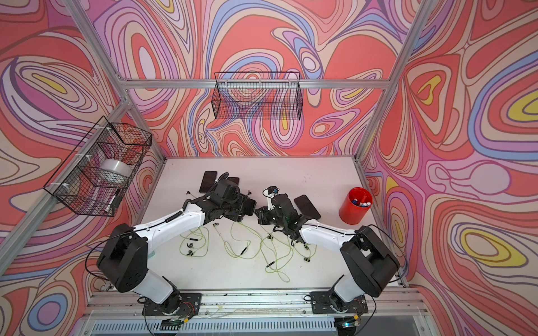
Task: Plug wired earphones into phones
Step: Insert the wired earphone into the phone.
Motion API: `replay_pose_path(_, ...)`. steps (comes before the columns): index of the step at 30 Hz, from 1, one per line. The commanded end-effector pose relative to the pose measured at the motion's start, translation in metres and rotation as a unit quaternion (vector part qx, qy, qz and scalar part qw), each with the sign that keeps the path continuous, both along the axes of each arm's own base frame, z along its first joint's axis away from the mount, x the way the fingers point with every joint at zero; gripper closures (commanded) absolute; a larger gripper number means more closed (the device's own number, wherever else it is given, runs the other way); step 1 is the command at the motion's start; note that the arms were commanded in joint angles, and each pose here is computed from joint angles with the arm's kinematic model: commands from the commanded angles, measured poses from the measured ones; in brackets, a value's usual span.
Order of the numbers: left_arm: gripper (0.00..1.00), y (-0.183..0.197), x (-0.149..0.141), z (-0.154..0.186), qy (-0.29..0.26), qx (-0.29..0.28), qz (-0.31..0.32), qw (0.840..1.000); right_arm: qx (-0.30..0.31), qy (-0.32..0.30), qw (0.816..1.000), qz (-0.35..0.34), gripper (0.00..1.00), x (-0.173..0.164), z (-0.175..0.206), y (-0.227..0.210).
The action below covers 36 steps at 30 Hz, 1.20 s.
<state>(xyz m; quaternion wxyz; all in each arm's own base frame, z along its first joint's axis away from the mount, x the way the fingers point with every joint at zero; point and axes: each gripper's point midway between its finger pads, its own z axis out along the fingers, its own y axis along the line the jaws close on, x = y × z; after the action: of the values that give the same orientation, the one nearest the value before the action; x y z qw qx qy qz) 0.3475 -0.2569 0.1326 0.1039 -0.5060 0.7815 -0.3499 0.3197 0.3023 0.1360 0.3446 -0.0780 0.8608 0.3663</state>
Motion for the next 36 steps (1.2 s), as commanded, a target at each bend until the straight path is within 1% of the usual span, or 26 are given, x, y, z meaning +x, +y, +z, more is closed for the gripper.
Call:
replay_pose_path(1,1.0,-0.042,-0.006,0.039,-0.027,-0.081,-0.054,0.995,-0.01,0.023,1.0,0.007,1.0,-0.009,-0.012,0.0)
replay_pose_path(5,1.0,-0.046,-0.006,0.042,-0.029,-0.089,-0.061,0.994,-0.015,0.016,1.0,0.011,1.0,-0.007,-0.014,0.001)
replay_pose_path(9,1.0,-0.048,-0.01,0.042,-0.027,-0.092,-0.073,0.993,-0.026,-0.005,0.999,0.019,1.0,0.0,-0.006,0.005)
replay_pose_path(15,1.0,-0.052,-0.016,0.031,-0.016,-0.087,-0.09,0.992,-0.03,-0.014,0.999,0.031,1.0,0.006,0.001,0.012)
replay_pose_path(23,1.0,-0.051,-0.021,0.02,-0.01,-0.076,-0.097,0.992,-0.033,-0.028,0.999,0.031,1.0,0.009,0.015,0.013)
replay_pose_path(36,1.0,-0.059,-0.026,0.018,-0.016,-0.07,-0.109,0.991,-0.035,-0.011,0.999,0.031,1.0,0.019,0.015,0.022)
